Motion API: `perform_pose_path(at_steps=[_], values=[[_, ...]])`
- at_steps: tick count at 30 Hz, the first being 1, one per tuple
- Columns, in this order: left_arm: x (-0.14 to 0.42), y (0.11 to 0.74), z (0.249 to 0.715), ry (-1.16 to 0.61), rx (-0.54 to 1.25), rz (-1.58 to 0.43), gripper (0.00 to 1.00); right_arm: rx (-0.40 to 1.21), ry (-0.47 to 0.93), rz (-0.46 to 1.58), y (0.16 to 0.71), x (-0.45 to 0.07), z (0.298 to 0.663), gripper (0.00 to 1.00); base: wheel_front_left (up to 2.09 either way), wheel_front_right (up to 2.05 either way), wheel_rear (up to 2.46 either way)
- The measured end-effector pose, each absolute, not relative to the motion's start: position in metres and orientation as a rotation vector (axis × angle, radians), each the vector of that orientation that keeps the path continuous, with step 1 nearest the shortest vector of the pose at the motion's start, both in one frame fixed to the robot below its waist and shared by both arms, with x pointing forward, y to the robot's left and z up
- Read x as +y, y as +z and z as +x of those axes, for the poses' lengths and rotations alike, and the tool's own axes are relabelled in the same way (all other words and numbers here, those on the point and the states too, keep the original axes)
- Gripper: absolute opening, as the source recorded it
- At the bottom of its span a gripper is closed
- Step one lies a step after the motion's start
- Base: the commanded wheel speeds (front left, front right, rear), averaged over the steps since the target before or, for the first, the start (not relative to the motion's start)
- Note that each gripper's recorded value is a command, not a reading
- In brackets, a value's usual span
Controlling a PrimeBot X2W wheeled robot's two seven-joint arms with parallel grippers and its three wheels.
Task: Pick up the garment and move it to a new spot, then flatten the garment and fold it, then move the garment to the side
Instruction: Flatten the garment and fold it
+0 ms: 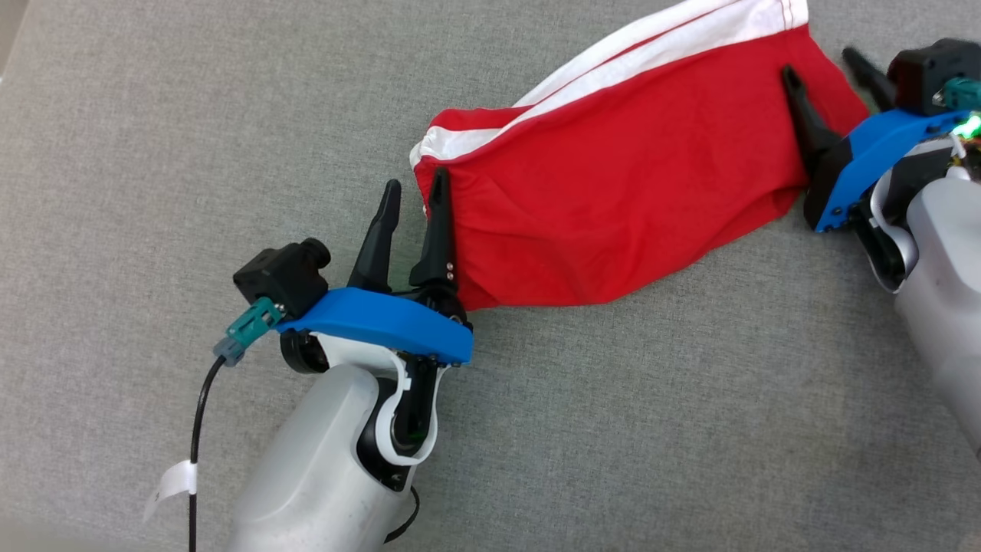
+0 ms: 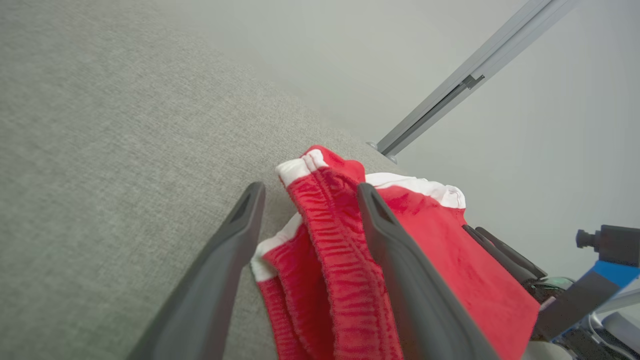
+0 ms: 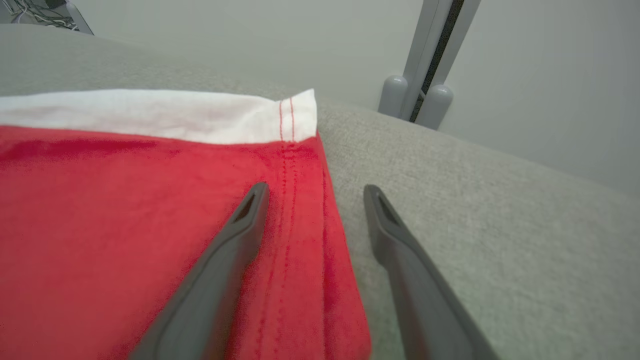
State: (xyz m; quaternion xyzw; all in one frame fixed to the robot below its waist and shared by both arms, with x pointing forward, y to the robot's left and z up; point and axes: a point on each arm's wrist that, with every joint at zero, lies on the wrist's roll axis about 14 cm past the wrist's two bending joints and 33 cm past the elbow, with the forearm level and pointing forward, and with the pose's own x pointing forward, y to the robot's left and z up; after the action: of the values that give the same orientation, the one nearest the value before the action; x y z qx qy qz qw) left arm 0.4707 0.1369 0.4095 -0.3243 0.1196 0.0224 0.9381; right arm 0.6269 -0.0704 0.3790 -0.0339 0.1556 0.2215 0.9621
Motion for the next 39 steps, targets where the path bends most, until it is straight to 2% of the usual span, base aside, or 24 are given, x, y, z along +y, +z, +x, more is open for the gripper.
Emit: perform_pose_path(at_steps=[4, 5, 6, 11, 18, 31, 35, 39], values=[[0.142, 0.409, 0.466, 0.065, 0.242, -0.659, 1.0, 0.432, 0.461, -0.076, 0.362, -0.071, 0.613, 1.0, 0.0, 0.0, 0.0], [0.143, 0.408, 0.465, 0.068, 0.242, -0.658, 1.0, 0.458, 0.468, -0.078, 0.359, -0.07, 0.61, 0.96, 0.0, 0.0, 0.0], [0.143, 0.409, 0.464, 0.07, 0.24, -0.657, 1.0, 0.482, 0.472, -0.068, 0.357, -0.068, 0.606, 0.0, 0.0, 0.0, 0.0], [0.147, 0.412, 0.461, 0.073, 0.227, -0.6, 1.0, 0.517, 0.492, -0.047, 0.36, -0.068, 0.593, 0.0, 0.0, 0.0, 0.0], [0.15, 0.415, 0.445, 0.081, 0.223, -0.524, 1.0, 0.416, 0.396, 0.094, 0.382, -0.095, 0.575, 0.0, 0.0, 0.0, 0.0], [0.141, 0.42, 0.408, 0.045, 0.224, -0.471, 1.0, 0.349, 0.244, 0.251, 0.412, -0.149, 0.505, 0.0, 0.0, 0.0, 0.0], [0.136, 0.422, 0.403, 0.031, 0.224, -0.477, 1.0, 0.255, 0.275, 0.25, 0.444, -0.144, 0.51, 0.0, 0.0, 0.0, 0.0], [0.14, 0.42, 0.396, 0.041, 0.23, -0.479, 1.0, 0.167, 0.408, 0.251, 0.474, -0.092, 0.518, 0.0, 0.0, 0.0, 0.0]])
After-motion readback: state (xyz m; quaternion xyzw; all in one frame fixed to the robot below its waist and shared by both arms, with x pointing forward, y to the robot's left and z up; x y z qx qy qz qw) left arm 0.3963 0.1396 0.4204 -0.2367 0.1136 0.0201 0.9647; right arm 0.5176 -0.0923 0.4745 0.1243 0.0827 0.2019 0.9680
